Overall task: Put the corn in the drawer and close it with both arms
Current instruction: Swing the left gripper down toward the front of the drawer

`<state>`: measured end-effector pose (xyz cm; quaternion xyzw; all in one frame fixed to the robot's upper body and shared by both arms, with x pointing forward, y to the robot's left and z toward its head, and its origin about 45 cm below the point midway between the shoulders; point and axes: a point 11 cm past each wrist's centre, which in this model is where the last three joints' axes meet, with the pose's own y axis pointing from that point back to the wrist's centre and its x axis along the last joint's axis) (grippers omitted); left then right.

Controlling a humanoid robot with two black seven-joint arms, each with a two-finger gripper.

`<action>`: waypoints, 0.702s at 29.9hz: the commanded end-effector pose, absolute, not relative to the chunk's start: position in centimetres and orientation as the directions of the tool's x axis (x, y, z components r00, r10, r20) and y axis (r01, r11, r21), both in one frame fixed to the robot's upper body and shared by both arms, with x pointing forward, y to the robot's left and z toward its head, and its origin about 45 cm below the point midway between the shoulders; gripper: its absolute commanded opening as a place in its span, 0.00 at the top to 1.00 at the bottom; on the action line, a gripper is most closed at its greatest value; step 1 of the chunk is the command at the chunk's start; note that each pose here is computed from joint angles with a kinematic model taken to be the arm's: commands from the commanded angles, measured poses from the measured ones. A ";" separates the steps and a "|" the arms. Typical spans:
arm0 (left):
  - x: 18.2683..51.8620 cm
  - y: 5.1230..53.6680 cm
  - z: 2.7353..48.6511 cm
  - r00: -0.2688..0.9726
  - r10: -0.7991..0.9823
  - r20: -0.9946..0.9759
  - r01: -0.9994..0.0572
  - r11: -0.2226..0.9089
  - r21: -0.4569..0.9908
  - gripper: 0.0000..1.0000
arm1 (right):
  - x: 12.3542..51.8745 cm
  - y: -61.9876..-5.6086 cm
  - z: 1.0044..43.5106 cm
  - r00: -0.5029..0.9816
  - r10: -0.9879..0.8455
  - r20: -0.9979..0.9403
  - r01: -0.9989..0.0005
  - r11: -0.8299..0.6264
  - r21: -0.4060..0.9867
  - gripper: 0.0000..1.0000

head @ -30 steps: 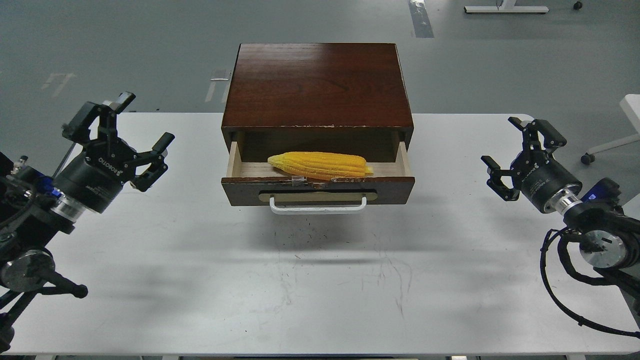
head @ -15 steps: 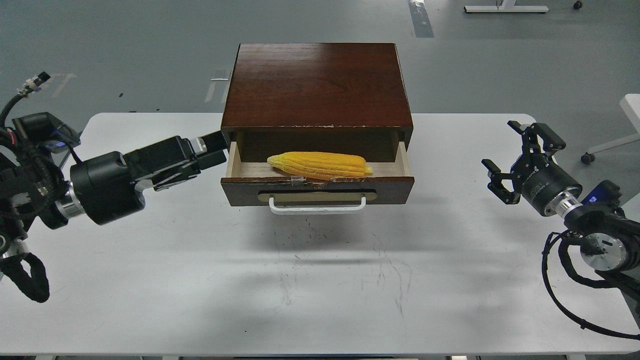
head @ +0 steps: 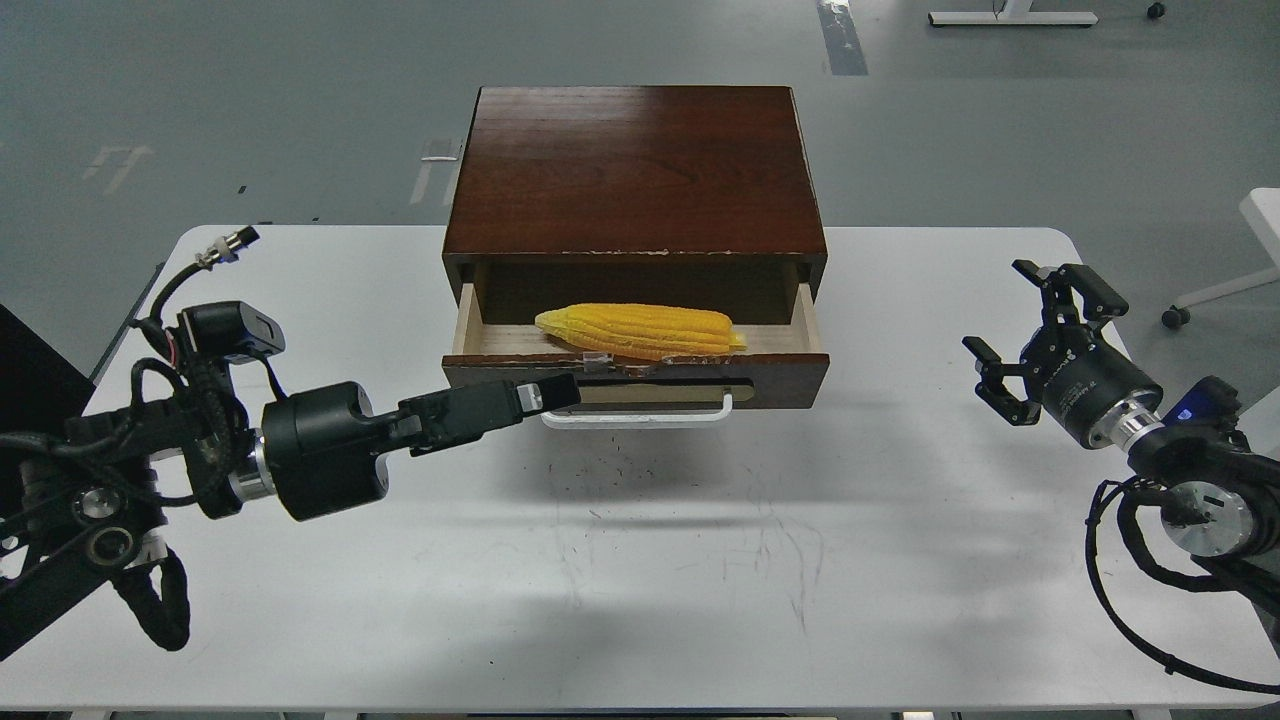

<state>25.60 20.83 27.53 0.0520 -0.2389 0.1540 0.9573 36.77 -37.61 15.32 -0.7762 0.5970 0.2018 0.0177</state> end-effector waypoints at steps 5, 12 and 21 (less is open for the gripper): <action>24.2 18.7 25.4 0.864 0.206 0.459 -0.258 0.965 0.053 1.00 | 36.7 -37.6 15.3 0.206 -0.921 -0.332 -0.933 -0.286 0.216 0.03; 22.4 16.5 21.3 0.901 0.140 0.410 -0.201 0.973 0.111 1.00 | 36.7 -37.6 15.2 0.204 -0.921 -0.333 -0.933 -0.286 0.218 0.03; 24.4 16.2 18.3 0.894 0.273 0.356 -0.345 0.926 0.155 1.00 | 36.2 -37.8 14.6 0.195 -0.922 -0.334 -0.931 -0.282 0.233 0.03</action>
